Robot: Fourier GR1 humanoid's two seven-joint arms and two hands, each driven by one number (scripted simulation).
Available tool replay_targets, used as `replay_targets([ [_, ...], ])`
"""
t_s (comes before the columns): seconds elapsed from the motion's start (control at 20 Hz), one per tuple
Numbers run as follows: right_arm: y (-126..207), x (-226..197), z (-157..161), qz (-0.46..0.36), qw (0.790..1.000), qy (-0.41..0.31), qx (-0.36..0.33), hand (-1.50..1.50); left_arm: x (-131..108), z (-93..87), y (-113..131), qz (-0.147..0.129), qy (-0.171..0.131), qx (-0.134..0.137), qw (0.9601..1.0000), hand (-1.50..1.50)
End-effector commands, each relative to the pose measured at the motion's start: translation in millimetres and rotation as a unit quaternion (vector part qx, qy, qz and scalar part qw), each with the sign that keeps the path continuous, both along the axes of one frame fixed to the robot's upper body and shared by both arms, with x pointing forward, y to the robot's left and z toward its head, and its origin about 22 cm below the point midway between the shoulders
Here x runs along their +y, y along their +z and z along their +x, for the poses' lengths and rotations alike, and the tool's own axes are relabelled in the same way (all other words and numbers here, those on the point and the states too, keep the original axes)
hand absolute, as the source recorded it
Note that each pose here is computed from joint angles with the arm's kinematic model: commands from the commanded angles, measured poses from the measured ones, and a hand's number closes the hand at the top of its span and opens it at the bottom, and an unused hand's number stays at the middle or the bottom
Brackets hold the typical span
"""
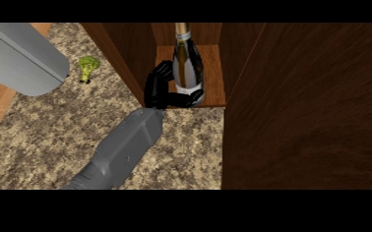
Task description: Pick up the wine, place it into the cabinet and close the cabinet
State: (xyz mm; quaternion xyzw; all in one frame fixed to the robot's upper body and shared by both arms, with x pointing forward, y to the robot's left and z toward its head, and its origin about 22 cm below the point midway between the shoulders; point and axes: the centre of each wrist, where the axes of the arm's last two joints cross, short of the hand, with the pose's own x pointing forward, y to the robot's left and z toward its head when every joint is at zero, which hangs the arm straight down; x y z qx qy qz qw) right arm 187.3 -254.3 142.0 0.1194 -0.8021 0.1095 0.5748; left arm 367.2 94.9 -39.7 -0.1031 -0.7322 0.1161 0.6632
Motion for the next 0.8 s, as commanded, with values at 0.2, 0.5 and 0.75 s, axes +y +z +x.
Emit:
replay_targets([
  [0.2, 6, -15, 7, -0.004, 1.000, 0.000, -0.012, -1.50, -2, 30.5, 31, 0.009, 0.022, 0.007, 0.9997, 1.50],
  [0.5, 8, -5, 3, 0.001, 1.000, 0.013, -0.015, -1.50, 14, 24.4, 10, 0.014, 0.034, 0.024, 0.9990, 1.50],
  [0.75, 11, -5, -4, -0.006, 1.000, 0.017, -0.009, -1.50, 23, 16.4, -5, 0.017, 0.048, 0.011, 0.9986, 1.50],
])
